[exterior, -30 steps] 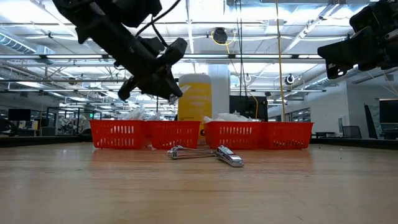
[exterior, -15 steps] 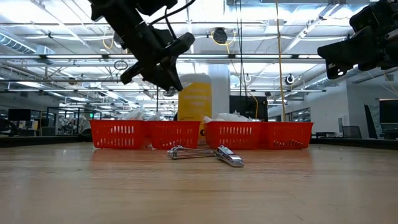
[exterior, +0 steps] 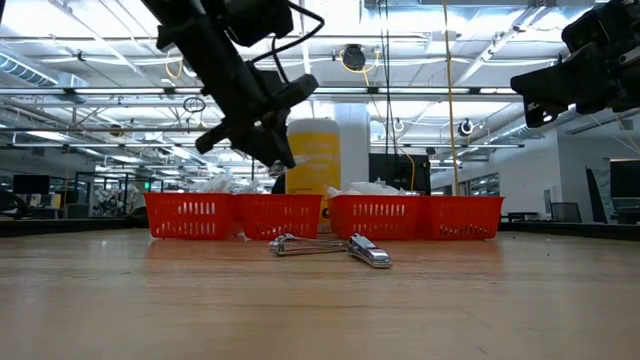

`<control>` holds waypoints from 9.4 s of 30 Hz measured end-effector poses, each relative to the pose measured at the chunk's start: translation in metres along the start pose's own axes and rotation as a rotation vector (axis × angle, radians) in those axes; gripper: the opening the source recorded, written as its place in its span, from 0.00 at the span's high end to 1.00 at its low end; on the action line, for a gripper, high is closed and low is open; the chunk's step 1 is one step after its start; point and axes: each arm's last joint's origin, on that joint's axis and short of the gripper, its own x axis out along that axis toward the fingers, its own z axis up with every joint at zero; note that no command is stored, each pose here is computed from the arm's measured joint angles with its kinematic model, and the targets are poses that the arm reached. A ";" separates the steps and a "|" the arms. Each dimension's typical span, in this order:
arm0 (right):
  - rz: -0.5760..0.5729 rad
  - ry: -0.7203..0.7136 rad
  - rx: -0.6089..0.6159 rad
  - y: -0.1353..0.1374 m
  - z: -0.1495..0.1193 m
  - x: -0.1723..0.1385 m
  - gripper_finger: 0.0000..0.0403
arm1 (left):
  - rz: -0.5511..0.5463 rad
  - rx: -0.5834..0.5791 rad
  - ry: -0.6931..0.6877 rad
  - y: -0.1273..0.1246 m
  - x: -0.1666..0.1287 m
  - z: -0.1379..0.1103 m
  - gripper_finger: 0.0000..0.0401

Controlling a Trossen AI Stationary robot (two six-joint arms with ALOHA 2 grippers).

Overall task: Pick & Place Travel size toiletries
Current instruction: Put the silver nail clippers into the middle left red basket

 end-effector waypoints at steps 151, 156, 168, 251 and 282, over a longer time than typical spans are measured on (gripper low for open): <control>0.003 0.035 0.006 0.000 -0.003 0.002 1.00 | 0.039 0.517 0.682 -0.105 0.047 -0.095 0.91; 0.003 0.035 0.006 0.000 -0.003 0.002 1.00 | 0.029 0.543 0.684 -0.105 0.047 -0.095 0.89; 0.003 0.035 0.006 0.000 -0.003 0.002 1.00 | 0.029 0.544 0.684 -0.105 0.047 -0.095 0.91; 0.000 0.035 0.006 0.000 -0.003 0.002 1.00 | -0.048 0.093 0.000 0.029 0.001 0.029 0.93; -0.001 0.036 0.007 0.000 -0.003 0.002 1.00 | -0.068 0.174 0.001 0.024 -0.001 0.025 0.60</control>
